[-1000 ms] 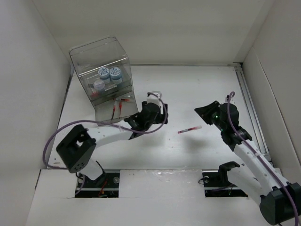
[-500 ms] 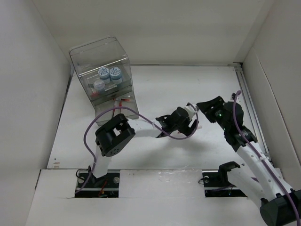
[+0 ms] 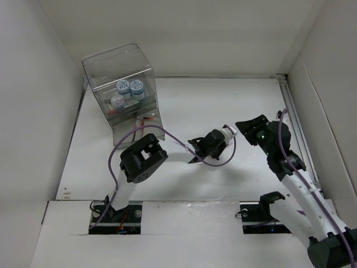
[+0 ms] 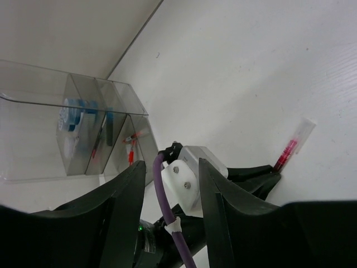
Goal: Sort the stationery into containers
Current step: Grab a piece of stationery with the left arm, then place the stationery into the container
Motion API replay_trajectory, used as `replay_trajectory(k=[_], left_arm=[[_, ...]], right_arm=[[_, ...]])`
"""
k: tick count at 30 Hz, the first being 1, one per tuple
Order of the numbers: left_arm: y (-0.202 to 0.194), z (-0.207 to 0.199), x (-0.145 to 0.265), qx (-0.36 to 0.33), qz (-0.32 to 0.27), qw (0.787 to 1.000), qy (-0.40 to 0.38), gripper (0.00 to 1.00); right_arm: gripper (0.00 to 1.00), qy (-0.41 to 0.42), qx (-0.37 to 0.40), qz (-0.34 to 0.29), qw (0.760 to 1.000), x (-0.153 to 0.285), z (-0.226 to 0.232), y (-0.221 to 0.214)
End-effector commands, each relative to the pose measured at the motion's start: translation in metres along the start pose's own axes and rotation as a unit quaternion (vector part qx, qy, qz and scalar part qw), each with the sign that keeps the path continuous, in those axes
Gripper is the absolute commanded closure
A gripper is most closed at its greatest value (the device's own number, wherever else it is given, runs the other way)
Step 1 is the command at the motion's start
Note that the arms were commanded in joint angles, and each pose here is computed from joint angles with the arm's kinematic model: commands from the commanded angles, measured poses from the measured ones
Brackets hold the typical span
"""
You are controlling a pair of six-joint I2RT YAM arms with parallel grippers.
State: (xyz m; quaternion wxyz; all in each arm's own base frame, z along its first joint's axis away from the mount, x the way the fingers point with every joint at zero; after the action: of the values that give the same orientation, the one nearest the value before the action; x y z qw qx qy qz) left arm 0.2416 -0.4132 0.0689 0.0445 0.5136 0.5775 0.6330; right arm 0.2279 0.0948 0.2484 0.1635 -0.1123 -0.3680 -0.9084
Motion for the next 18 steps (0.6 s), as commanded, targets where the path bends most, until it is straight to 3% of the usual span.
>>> replay_trajectory(k=[1, 5, 8, 10, 12, 13, 18], left_arm=[[-0.011, 0.007, 0.016, -0.001, 0.009, 1.000, 0.021, 1.00], [-0.011, 0.015, 0.042, 0.029, -0.015, 0.998, 0.055, 1.00], [0.000, 0.044, 0.071, 0.085, -0.051, 0.991, 0.088, 1.00], [0.022, 0.067, 0.098, 0.151, -0.107, 0.977, 0.107, 1.00], [0.015, 0.088, 0.117, 0.192, -0.119, 0.966, 0.125, 1.00], [0.028, 0.096, 0.136, 0.228, -0.157, 0.951, 0.136, 1.00], [0.028, 0.152, 0.193, 0.313, -0.235, 0.900, 0.191, 1.00]], right_arm=[[0.51, 0.003, 0.001, -0.037, 0.999, 0.006, 0.009, 0.019], [0.50, 0.007, -0.001, -0.047, 0.999, 0.008, 0.014, 0.026], [0.50, 0.010, 0.000, -0.036, 0.999, 0.007, 0.014, 0.023], [0.50, 0.013, -0.005, -0.033, 0.999, 0.005, 0.013, 0.021], [0.50, 0.020, -0.006, -0.026, 0.999, 0.004, 0.011, 0.019], [0.50, 0.028, -0.005, -0.017, 0.999, 0.004, 0.011, 0.015], [0.49, 0.031, -0.009, 0.009, 0.999, -0.004, 0.005, 0.003]])
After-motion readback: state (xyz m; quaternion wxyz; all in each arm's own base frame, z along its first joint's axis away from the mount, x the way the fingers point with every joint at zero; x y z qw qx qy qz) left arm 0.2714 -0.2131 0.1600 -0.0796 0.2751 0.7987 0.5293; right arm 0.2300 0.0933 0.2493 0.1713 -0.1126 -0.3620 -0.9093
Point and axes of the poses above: each gripper's point midway between its finger pads, its own x axis back along the fingers, its own z axis along the line the jaws close on, y = z × x, the point moved 7 cm from there along x, back along the fingers, and after that the axes turned 9 degrees about x, right-handed, at the moved point
